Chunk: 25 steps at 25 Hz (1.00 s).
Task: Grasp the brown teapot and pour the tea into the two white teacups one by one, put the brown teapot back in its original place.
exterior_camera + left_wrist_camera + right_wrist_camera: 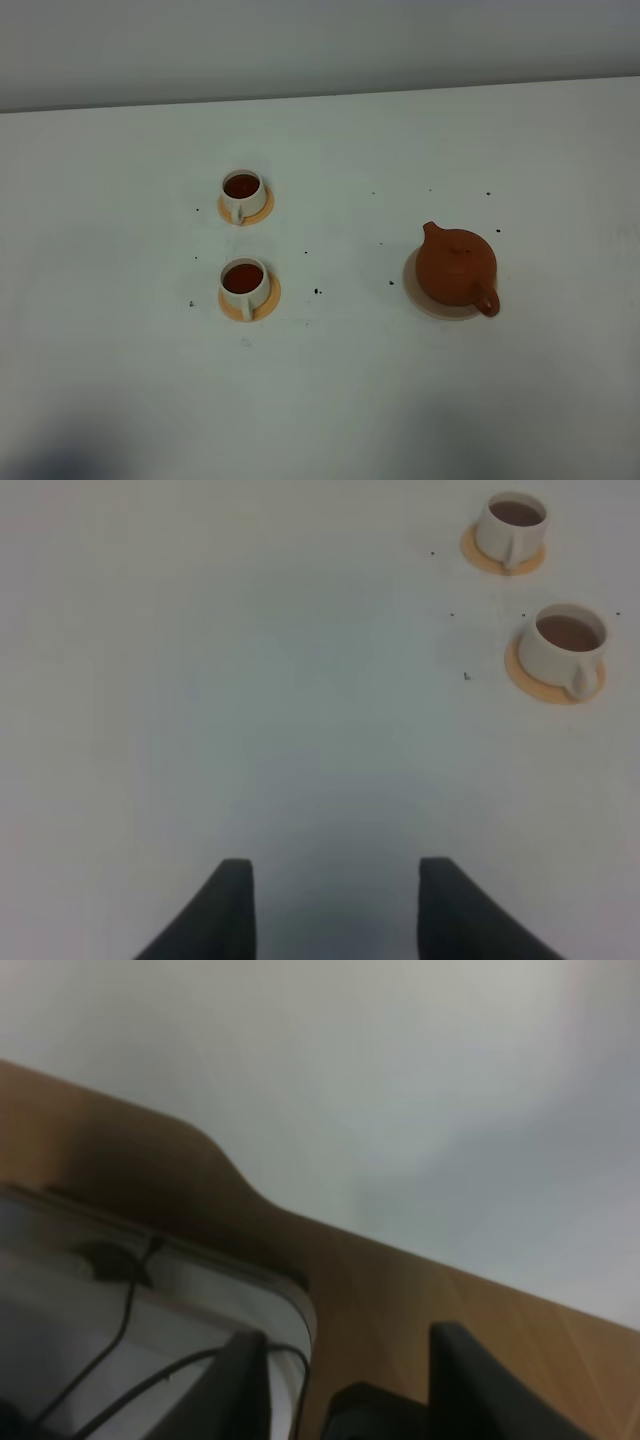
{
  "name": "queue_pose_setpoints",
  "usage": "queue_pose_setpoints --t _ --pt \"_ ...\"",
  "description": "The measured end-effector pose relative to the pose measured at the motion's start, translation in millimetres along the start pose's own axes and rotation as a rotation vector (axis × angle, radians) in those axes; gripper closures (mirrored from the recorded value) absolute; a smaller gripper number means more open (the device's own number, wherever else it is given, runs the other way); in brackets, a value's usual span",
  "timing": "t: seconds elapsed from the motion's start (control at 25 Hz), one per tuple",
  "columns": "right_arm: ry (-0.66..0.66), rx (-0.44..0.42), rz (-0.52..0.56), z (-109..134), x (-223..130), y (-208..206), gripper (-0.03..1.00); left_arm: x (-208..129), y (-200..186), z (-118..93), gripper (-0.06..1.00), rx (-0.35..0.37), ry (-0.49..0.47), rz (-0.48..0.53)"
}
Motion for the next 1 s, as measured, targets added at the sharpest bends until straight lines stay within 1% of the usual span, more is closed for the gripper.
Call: queue_pose_setpoints --t 0.2,0.36,0.4,1.0 --pt "-0.004 -0.028 -0.139 1 -11 -13 0.59 0 0 0 0.55 0.0 0.0 0.0" --pt "-0.01 -0.076 -0.286 -4 -2 -17 0.59 0 0 0 0.55 0.0 0.0 0.0" --pt "-0.01 -0.079 -0.306 -4 -1 -17 0.59 0 0 0 0.55 0.0 0.0 0.0" --pt "-0.014 -0.082 -0.318 -4 -1 -16 0.63 0 0 0 0.55 0.0 -0.001 0.0"
Point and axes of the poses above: a point on each arm's last joint axis where the gripper is mounted, y pointing out along that axis toward the gripper, z along the wrist's bending axis when the last joint is at zero, x = y × z, the point moved 8 cm from there along y, pointing out along that axis toward the gripper, and after that the axes turned 13 degrees about -y, right-handed, at the moved point
